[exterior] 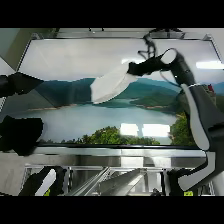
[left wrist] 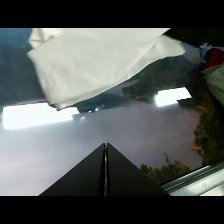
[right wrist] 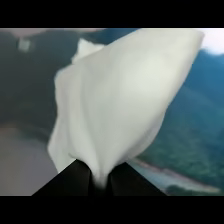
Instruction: Fold the shirts.
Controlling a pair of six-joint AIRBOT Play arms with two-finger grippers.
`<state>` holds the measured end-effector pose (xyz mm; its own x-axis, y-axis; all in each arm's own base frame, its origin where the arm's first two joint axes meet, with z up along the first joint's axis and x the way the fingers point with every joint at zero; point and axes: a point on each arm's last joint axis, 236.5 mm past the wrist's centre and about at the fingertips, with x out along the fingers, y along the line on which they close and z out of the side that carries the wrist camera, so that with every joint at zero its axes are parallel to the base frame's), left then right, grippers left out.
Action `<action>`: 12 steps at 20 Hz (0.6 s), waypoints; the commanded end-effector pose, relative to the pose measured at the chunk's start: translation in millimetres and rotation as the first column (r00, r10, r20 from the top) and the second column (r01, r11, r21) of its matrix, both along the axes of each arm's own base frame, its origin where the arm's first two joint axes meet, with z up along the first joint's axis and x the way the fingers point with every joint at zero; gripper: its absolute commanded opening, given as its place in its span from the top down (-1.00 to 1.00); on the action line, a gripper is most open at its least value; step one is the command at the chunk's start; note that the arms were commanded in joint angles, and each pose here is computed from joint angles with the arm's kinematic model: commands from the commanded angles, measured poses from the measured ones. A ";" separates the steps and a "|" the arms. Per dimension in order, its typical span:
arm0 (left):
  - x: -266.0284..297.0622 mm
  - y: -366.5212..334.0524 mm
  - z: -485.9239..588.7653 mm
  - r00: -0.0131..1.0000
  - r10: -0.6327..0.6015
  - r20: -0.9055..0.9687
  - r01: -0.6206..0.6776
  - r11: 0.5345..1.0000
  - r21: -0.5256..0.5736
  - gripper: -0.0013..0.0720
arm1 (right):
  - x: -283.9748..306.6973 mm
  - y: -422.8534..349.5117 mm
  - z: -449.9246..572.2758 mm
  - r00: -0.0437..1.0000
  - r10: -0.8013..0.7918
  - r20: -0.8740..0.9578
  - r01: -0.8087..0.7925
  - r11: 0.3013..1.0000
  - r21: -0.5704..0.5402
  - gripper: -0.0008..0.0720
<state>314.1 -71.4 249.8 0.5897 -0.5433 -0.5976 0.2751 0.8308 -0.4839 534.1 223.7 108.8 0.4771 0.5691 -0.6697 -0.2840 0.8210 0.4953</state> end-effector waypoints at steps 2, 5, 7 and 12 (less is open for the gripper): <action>-0.2 0.1 -0.3 1.000 0.000 -0.002 0.000 1.000 0.000 0.91 | 20.5 -145.6 89.2 0.921 -0.364 0.139 0.373 0.927 -0.048 0.92; -0.3 0.1 -0.4 1.000 0.000 -0.002 0.000 1.000 0.000 0.91 | -9.8 -229.8 108.8 0.859 -0.505 0.083 0.510 0.859 -0.057 0.92; -0.4 0.1 -0.4 1.000 -0.001 -0.002 0.001 1.000 0.000 0.91 | -41.3 -276.2 117.0 0.819 -0.573 0.038 0.574 0.814 -0.087 0.92; -4.0 -1.4 -2.6 1.000 -0.013 -0.017 0.013 1.000 0.002 0.91 | -155.4 -387.3 109.1 0.597 -0.802 -0.013 0.744 0.560 -0.365 0.92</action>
<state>312.3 -72.1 248.6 0.5817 -0.5464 -0.6025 0.2763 0.8294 -0.4855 452.4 -100.9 228.7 0.6650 -0.0043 -0.7469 0.3693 0.8711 0.3238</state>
